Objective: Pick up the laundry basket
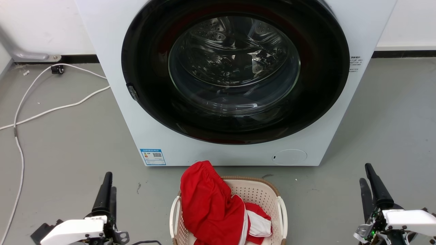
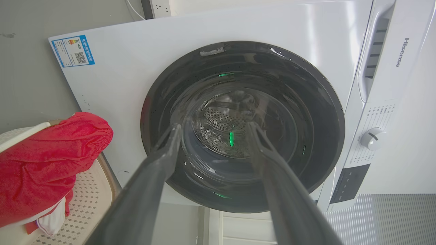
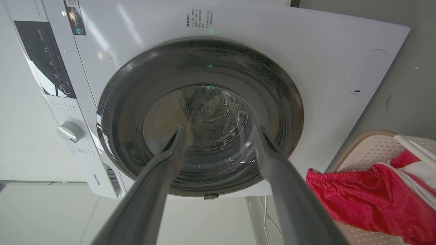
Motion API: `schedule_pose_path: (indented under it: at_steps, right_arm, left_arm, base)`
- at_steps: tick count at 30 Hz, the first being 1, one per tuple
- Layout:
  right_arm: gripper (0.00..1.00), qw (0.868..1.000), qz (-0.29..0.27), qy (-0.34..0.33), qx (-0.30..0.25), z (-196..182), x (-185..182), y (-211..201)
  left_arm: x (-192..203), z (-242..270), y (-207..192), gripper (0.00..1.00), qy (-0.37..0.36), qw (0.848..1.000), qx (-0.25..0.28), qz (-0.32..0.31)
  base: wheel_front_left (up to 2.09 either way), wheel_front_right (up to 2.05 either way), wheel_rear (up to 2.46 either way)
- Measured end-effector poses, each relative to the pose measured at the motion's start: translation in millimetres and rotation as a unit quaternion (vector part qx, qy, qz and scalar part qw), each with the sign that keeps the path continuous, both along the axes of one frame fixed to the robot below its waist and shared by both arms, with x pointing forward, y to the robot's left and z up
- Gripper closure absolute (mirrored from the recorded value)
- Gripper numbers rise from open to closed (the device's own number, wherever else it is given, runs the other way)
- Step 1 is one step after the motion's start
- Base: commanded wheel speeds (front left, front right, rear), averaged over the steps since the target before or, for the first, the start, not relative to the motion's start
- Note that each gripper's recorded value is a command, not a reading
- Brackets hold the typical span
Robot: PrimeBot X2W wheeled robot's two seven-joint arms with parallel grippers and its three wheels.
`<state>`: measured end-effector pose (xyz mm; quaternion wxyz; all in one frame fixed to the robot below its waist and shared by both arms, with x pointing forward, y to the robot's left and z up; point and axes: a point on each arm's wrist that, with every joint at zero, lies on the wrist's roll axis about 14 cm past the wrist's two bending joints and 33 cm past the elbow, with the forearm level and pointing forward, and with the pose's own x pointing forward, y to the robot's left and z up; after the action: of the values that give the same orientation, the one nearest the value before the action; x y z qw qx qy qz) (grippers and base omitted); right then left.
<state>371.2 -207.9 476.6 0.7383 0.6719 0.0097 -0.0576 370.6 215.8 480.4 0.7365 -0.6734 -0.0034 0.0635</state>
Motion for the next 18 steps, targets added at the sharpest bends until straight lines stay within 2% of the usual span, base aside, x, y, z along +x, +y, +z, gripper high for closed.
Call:
schedule_pose_path:
  at_steps: [4,5,12,17,18]
  right_arm:
    - [0.00,0.999,-0.004,-0.003,-0.031,3,1,-3]
    - [0.00,0.998,-0.005,-0.005,-0.068,6,1,-5]
    - [0.00,0.991,-0.008,-0.014,-0.137,16,3,-9]
    - [0.00,0.979,-0.010,-0.029,-0.202,29,5,-10]
    - [0.00,0.968,-0.006,-0.041,-0.246,38,7,-8]
  left_arm:
    - [-1,0,10,0.00,0.003,1.000,0.025,0.016]
    - [-2,1,16,0.00,0.006,0.999,0.040,0.026]
    - [-1,13,26,0.00,-0.001,0.996,0.083,0.044]
    - [0,29,31,0.00,-0.013,0.989,0.136,0.053]
    - [0,37,32,0.00,-0.015,0.984,0.168,0.057]
  base:
    - [0.00,0.00,0.00]
    - [0.00,0.00,0.00]
    - [0.00,0.00,0.00]
    - [0.00,0.00,0.00]
    - [0.00,0.00,0.00]
